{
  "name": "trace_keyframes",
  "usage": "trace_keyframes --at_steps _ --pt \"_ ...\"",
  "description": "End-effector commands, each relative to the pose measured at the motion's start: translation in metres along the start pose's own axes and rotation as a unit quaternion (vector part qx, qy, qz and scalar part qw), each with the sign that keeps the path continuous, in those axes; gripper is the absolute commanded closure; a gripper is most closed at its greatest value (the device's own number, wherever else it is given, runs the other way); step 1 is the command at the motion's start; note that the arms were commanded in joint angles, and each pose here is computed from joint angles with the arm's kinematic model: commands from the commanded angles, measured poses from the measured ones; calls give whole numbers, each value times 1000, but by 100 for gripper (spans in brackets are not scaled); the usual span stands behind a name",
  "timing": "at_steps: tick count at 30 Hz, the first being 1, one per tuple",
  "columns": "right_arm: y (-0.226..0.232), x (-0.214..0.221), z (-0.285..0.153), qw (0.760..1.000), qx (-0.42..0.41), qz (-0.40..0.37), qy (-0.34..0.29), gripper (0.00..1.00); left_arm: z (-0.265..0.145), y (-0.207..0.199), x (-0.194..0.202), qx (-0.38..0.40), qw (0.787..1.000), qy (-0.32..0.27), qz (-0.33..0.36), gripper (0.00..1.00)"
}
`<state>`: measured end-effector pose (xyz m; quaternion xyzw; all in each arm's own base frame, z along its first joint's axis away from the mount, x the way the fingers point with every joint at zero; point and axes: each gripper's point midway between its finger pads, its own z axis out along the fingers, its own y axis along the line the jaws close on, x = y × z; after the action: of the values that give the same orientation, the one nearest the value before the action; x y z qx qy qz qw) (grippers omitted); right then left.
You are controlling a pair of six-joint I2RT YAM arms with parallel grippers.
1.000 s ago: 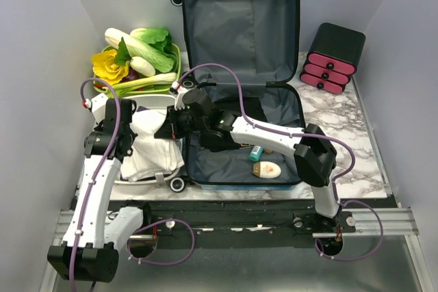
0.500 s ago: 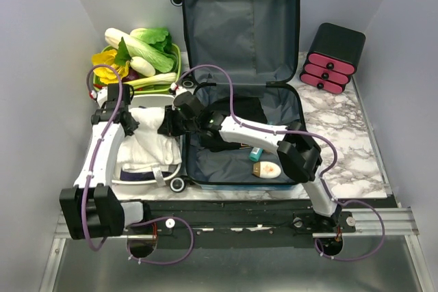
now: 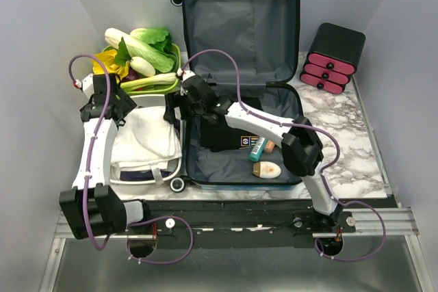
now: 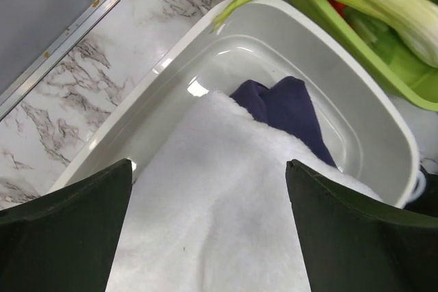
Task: Open, take out, and arrange the luggage
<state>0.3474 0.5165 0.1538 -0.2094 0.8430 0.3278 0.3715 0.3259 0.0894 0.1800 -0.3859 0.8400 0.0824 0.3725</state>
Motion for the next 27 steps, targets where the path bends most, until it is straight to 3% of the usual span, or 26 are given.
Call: trace_keyframes --at_steps 1,6,8,12,15,19,22,27 --pt "19 -28 -49 995 -28 -93 -18 1 -37 -11 -2 71 997 -8 -43 1" --pt "63 -14 -65 980 -162 -116 3 2 -42 -5 50 106 989 40 -91 1" --pt "80 0 -60 966 -226 -122 24 2 -49 -10 53 146 982 25 -116 1" --pt "102 0 -34 950 -288 -114 39 2 -38 3 78 142 977 18 -161 1" --pt "85 24 6 959 -259 -96 69 2 -26 3 79 150 977 -6 -155 1" --pt "45 33 48 979 -163 -102 62 2 1 6 88 135 980 -11 -145 1" --pt "18 49 64 987 -112 -84 81 2 13 -1 95 147 982 -3 -122 1" --pt "-4 52 73 989 -105 -41 95 2 23 -3 94 146 982 -13 -115 1"
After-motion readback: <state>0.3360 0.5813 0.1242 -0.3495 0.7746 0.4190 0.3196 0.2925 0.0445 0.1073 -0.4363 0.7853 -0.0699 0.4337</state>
